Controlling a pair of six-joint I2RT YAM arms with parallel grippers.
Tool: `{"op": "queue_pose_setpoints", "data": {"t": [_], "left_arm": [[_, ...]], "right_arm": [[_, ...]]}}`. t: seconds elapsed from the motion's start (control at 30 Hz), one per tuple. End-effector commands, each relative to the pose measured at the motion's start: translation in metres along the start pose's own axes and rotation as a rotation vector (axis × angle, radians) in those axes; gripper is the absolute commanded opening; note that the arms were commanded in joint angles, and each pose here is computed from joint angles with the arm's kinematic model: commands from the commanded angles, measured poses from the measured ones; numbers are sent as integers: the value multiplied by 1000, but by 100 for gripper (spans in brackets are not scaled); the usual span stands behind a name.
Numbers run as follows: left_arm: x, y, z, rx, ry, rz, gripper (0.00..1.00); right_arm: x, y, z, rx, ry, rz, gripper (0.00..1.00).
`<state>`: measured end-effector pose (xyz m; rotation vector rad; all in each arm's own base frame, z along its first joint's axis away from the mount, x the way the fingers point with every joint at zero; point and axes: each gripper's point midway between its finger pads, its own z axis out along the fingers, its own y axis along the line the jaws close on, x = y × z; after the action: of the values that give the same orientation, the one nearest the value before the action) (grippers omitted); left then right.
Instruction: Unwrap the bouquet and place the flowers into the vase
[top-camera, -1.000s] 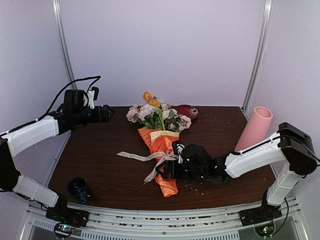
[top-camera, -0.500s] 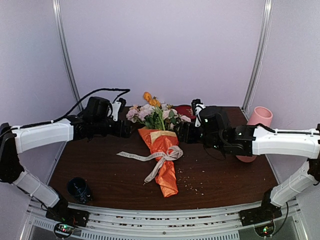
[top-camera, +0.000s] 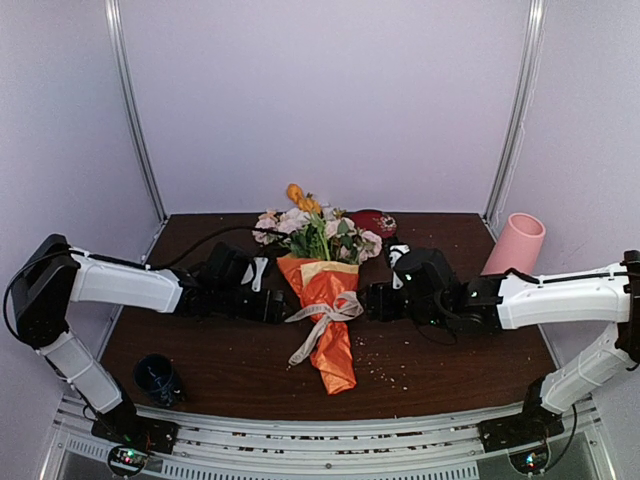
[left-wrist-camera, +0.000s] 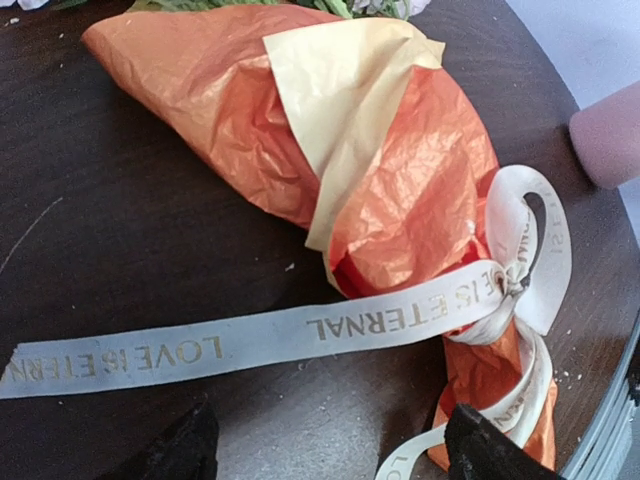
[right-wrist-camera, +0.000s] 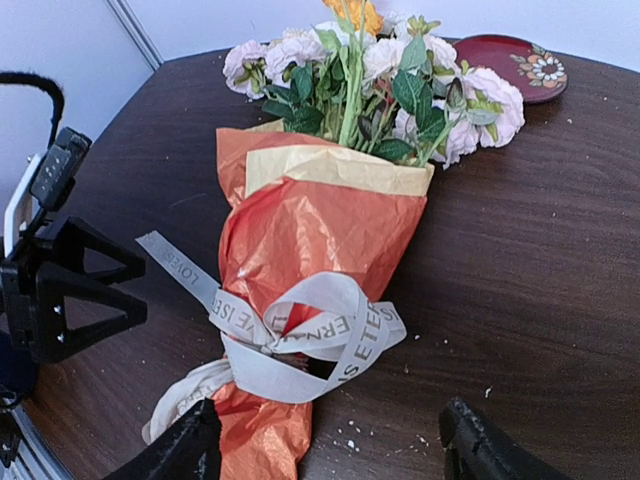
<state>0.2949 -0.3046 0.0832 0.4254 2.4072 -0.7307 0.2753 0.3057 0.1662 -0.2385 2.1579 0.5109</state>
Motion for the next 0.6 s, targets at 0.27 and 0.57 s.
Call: {"op": "queue_pose_setpoints", "data": {"t": [0.27,0.57], "left_arm": [[-7,-70,-13,220,-69,2,81],[23,-88,6,244,19,72,74]], "right_arm": [[5,10,15,-29,-1,3,74],[-7,0,54,47,21,11,66]]}}
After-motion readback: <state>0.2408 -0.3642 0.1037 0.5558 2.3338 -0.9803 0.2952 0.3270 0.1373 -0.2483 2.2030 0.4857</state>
